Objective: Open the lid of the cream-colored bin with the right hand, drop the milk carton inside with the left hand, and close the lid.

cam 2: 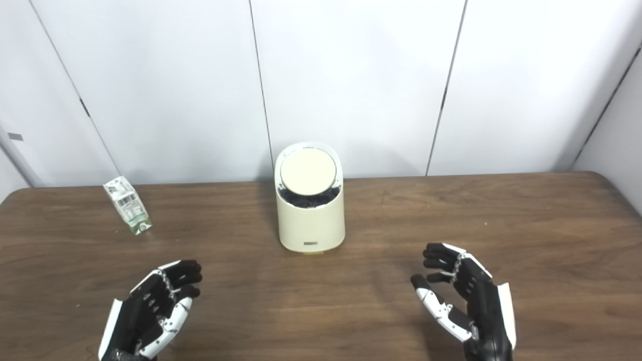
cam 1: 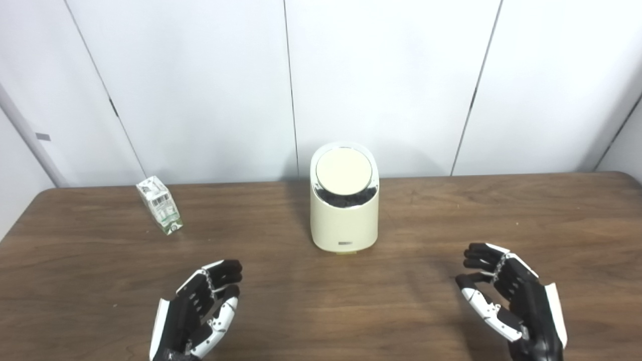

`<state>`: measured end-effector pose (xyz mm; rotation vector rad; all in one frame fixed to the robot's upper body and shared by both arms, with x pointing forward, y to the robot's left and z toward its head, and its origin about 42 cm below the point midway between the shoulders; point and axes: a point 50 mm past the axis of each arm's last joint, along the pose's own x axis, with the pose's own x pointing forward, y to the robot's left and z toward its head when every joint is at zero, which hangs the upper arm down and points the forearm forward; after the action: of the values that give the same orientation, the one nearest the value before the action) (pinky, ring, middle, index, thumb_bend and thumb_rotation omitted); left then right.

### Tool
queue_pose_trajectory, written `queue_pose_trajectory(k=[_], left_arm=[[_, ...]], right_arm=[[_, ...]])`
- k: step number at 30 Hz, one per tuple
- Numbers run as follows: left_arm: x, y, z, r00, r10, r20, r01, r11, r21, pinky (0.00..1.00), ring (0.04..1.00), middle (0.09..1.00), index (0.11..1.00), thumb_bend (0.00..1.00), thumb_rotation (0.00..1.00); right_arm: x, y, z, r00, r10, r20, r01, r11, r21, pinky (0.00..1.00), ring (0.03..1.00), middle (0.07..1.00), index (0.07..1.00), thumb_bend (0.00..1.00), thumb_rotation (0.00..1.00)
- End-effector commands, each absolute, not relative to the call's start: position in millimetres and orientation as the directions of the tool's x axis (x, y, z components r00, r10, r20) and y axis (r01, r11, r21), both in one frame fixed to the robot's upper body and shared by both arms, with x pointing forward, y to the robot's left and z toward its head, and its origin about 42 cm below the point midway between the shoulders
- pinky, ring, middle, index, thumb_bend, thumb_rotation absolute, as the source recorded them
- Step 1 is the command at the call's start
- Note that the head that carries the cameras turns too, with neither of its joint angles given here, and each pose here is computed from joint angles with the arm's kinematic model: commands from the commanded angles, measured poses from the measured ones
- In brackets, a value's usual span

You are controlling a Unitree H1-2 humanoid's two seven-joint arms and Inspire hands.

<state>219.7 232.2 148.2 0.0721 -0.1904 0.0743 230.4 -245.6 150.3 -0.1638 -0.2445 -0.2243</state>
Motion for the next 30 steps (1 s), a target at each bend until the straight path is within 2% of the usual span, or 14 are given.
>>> queue_pose_trajectory(k=[1,10,17,21,26,28,30], left_arm=[[217.0,233.9,154.7,0.970,0.058,0.236,-0.077,0.994,0.074,0.65,0.719,0.727,0.710,0.21,0.09],[216.7,234.4,155.2,0.970,0.052,0.239,-0.074,0.994,0.082,0.66,0.722,0.729,0.714,0.21,0.07],[217.4,234.4,154.6,0.970,0.051,0.239,-0.074,0.994,0.085,0.66,0.724,0.731,0.715,0.21,0.10],[219.0,234.4,153.7,0.970,0.051,0.236,-0.072,0.994,0.083,0.66,0.729,0.733,0.716,0.21,0.10],[219.9,232.8,152.9,0.972,0.049,0.228,-0.069,0.994,0.080,0.66,0.730,0.731,0.716,0.21,0.12],[220.7,232.1,152.8,0.973,0.054,0.224,-0.073,0.994,0.077,0.66,0.730,0.730,0.716,0.21,0.13],[222.1,231.6,151.1,0.973,0.052,0.226,-0.071,0.995,0.077,0.66,0.729,0.730,0.716,0.21,0.12]], right_arm=[[226.7,-246.6,157.3,0.938,-0.191,0.289,0.238,0.961,-0.138,0.54,0.643,0.660,0.641,0.29,0.13],[226.2,-246.3,157.3,0.938,-0.188,0.292,0.237,0.962,-0.139,0.53,0.642,0.659,0.640,0.29,0.14],[226.7,-246.3,157.6,0.938,-0.189,0.291,0.237,0.962,-0.137,0.53,0.643,0.660,0.643,0.29,0.13],[228.9,-245.6,157.2,0.930,-0.167,0.327,0.232,0.958,-0.171,0.53,0.636,0.658,0.644,0.29,0.14],[232.1,-241.9,166.8,0.886,-0.100,0.452,0.254,0.922,-0.293,0.54,0.646,0.672,0.663,0.28,0.25],[233.3,-238.0,187.6,0.854,-0.054,0.517,0.273,0.893,-0.358,0.64,0.744,0.760,0.739,0.34,0.49],[237.4,-236.4,210.2,0.828,-0.016,0.560,0.290,0.868,-0.403,0.72,0.823,0.824,0.796,0.41,0.65]])
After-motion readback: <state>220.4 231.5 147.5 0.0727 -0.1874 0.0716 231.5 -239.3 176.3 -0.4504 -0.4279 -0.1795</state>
